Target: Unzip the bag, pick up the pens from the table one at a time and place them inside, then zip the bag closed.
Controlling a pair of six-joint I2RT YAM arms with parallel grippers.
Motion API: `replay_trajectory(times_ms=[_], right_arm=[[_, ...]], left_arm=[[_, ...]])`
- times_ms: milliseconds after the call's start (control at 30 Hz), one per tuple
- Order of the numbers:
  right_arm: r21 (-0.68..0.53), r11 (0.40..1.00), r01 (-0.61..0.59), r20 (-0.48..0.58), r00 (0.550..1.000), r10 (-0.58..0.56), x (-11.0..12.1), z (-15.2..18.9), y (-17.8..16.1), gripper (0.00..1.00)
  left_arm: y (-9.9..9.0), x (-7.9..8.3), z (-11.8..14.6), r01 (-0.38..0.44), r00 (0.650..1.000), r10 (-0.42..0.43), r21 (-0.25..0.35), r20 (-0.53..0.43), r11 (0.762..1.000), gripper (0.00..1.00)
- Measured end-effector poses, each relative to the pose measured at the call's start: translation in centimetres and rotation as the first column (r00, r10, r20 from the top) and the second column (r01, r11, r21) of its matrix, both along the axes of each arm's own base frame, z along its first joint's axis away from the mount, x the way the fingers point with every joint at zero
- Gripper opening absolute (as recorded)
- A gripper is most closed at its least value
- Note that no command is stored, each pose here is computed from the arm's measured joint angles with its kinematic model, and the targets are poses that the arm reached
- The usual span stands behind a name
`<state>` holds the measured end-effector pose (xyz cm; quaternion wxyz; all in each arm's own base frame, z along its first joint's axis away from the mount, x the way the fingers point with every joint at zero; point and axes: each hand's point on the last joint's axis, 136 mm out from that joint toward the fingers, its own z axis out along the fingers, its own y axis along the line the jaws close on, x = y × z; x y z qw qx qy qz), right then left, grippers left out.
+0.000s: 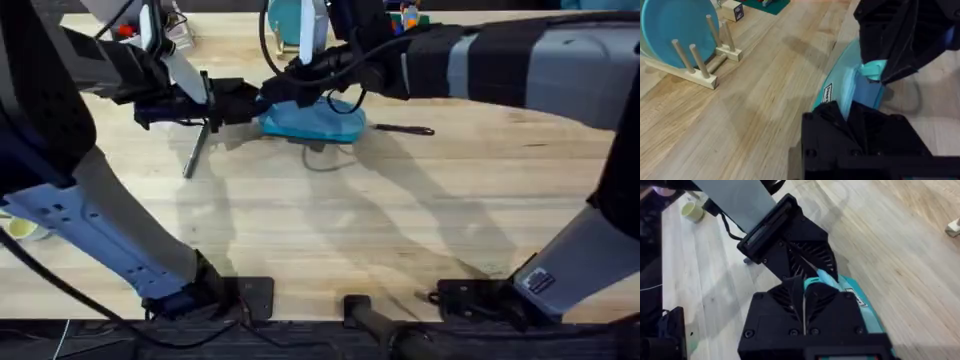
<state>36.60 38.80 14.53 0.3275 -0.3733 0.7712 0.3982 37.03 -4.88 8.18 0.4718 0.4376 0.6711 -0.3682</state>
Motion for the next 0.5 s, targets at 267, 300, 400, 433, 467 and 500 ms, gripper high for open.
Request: replay_trajectory(times_ms=[267, 300, 400, 433, 467, 500], right_arm=[[0.039, 0.999, -0.039, 0.024, 0.999, 0.038, -0.6, 1.1, 1.1, 0.601], [0.043, 0.998, -0.049, 0.026, 0.999, 0.048, -0.9, 1.2, 1.4, 0.731], [0.050, 0.996, -0.076, 0.027, 0.997, 0.075, -1.6, 1.4, 2.0, 0.989], [0.052, 0.996, -0.079, 0.025, 0.997, 0.078, -1.7, 1.4, 2.0, 0.993], [0.052, 0.995, -0.080, 0.025, 0.997, 0.079, -1.7, 1.5, 2.0, 0.995], [0.053, 0.995, -0.080, 0.025, 0.997, 0.079, -1.6, 1.5, 2.0, 0.996]], left_arm=[[-0.1, 0.0, 0.0, 0.004, 1.000, -0.004, 0.000, 0.000, 1.000, 0.042], [-0.1, 0.0, 0.0, 0.004, 1.000, -0.004, 0.000, 0.000, 1.000, 0.042], [-0.1, 0.0, 0.0, 0.004, 1.000, -0.004, 0.000, 0.000, 1.000, 0.042], [-0.1, 0.0, 0.0, 0.004, 1.000, -0.004, 0.000, 0.000, 1.000, 0.042], [-0.1, 0.0, 0.0, 0.004, 1.000, -0.004, 0.000, 0.000, 1.000, 0.042], [-0.1, 0.0, 0.0, 0.004, 1.000, -0.004, 0.000, 0.000, 1.000, 0.042]])
